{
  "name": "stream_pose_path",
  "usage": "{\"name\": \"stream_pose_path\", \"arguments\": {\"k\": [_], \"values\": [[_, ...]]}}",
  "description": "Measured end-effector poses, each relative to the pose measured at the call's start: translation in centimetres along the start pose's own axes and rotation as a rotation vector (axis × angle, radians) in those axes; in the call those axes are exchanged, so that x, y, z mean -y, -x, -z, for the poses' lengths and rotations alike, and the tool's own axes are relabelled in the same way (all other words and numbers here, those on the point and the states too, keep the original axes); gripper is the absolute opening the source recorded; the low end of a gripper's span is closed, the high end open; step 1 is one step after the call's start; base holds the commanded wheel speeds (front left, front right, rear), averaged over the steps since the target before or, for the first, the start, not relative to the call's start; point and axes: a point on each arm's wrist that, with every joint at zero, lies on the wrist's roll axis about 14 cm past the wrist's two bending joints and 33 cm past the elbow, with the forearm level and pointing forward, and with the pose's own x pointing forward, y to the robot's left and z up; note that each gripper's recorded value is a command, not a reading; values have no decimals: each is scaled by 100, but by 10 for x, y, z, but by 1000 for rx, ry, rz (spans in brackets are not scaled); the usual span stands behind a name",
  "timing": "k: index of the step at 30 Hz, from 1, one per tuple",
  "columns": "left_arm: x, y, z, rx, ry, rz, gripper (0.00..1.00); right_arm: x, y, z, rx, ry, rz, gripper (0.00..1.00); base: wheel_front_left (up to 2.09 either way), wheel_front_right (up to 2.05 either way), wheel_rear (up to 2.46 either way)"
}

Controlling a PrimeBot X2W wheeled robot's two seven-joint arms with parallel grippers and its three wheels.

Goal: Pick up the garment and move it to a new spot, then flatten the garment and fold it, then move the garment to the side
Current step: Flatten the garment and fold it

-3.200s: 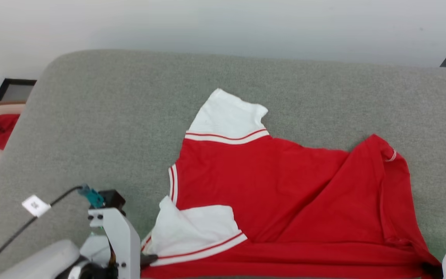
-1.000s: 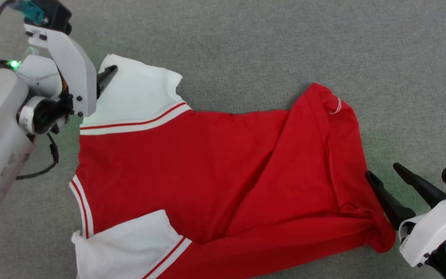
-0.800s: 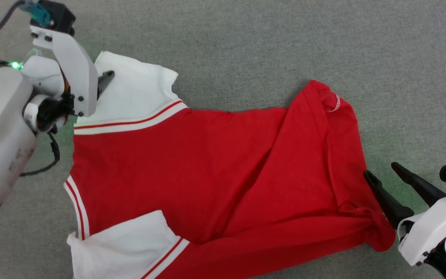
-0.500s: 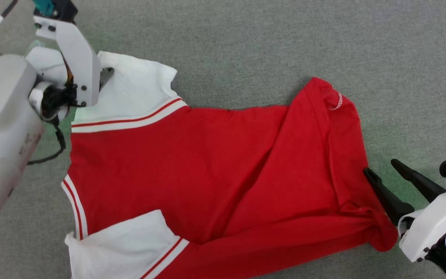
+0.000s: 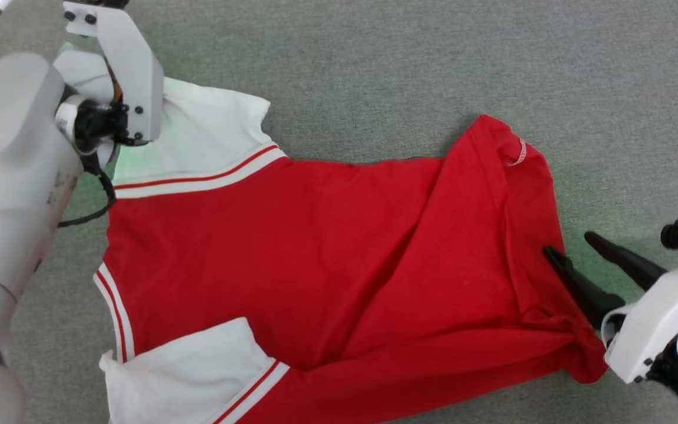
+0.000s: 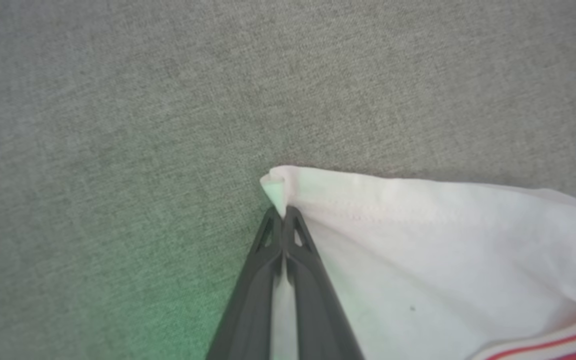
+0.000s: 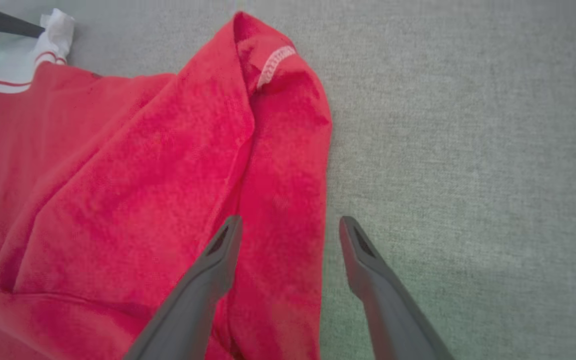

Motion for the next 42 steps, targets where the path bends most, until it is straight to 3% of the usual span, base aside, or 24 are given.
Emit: {"name": "stream_pose_path", "arguments": {"k": [12, 32, 33, 34, 42], "values": [[-1, 8, -2, 31, 20, -2, 0, -29, -33, -50, -21, 144, -80, 100, 0, 0, 0], [-8, 12, 3, 57, 45, 0, 0, -17, -98, -32, -335, 236, -3, 100, 0, 0, 0], [-9, 12, 4, 60, 47, 0, 0, -17, -99, -31, -348, 243, -5, 57, 0, 0, 0], [-9, 12, 4, 60, 48, 0, 0, -19, -101, -29, -375, 262, -10, 0, 0, 0, 0], [-14, 26, 5, 96, 79, -8, 0, -25, -99, -36, -364, 261, -43, 0, 0, 0, 0]]}}
